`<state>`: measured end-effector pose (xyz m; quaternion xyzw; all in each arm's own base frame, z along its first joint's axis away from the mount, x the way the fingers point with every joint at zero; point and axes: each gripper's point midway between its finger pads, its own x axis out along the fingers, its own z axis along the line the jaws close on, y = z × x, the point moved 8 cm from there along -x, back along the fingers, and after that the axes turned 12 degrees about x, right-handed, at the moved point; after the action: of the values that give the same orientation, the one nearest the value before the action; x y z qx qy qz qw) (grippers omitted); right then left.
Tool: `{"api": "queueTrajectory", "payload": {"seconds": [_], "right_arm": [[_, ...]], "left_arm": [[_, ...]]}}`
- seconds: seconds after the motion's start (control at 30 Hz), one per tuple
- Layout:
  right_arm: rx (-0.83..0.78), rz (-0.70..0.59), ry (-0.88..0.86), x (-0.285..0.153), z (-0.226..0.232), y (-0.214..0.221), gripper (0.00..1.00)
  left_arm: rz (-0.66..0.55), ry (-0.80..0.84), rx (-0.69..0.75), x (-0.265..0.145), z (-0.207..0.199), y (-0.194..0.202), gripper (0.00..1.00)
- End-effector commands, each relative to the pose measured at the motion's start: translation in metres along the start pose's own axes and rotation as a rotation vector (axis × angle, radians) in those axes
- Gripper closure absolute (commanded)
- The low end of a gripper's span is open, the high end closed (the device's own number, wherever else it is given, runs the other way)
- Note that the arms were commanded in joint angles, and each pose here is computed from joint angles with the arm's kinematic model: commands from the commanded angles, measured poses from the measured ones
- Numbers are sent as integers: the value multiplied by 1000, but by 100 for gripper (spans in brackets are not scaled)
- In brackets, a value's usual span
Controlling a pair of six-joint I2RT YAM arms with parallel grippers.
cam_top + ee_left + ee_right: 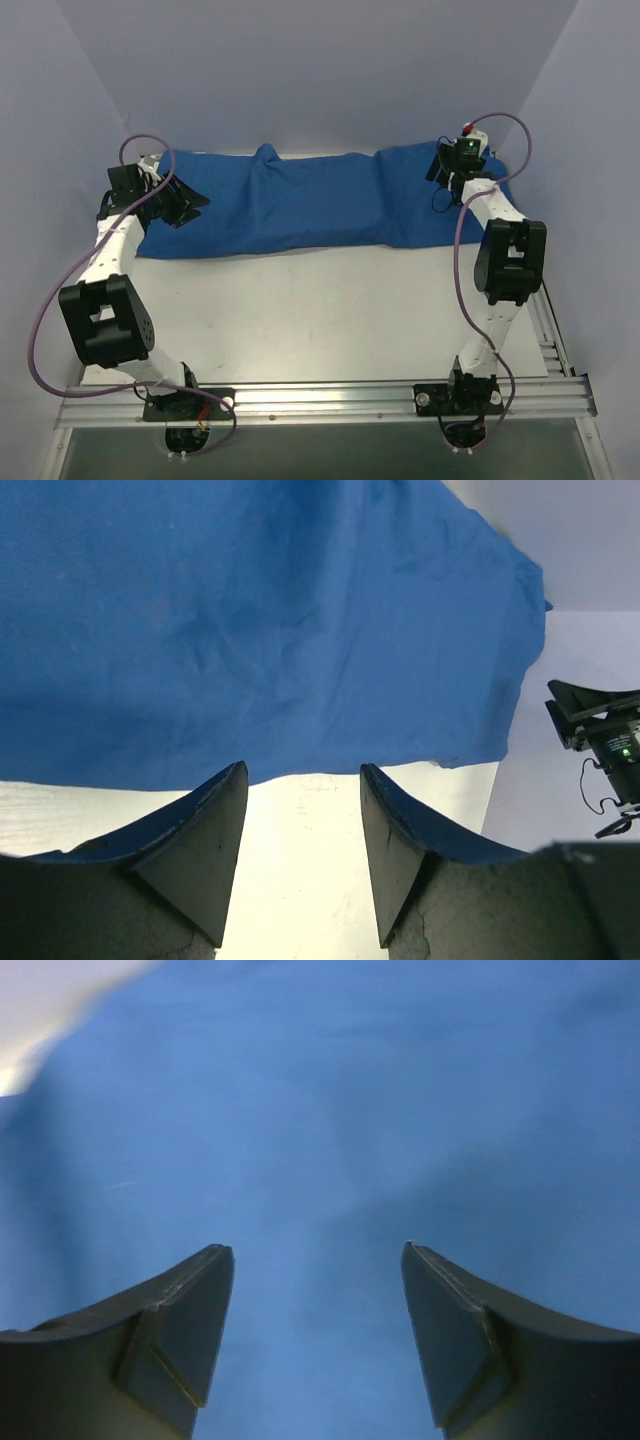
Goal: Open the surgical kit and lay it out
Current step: Open the surgical kit at the center of the board.
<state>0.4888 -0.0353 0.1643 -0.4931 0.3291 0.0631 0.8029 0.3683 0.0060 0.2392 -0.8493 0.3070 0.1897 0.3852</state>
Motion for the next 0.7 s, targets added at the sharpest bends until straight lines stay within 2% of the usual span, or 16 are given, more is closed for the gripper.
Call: {"api": "queueTrajectory", "payload": {"seconds": [0.0,0.13,0.23,0.53,0.67], "right_arm": [[61,60,-295,10,47,15,28],[84,116,-475,20,89,28,21],[87,132,-526,30,106,33,19],[283,139,-490,50,115,29,15],[317,98,-521,51,126,21,14]], "left_arm": [[-33,46,39,10,-2,-18,43],[-33,100,55,18,-1,-20,37],[-27,128,64,24,-5,-24,36],[-27,178,20,52,-11,-40,33],[-29,225,-3,66,-14,-40,32]]}}
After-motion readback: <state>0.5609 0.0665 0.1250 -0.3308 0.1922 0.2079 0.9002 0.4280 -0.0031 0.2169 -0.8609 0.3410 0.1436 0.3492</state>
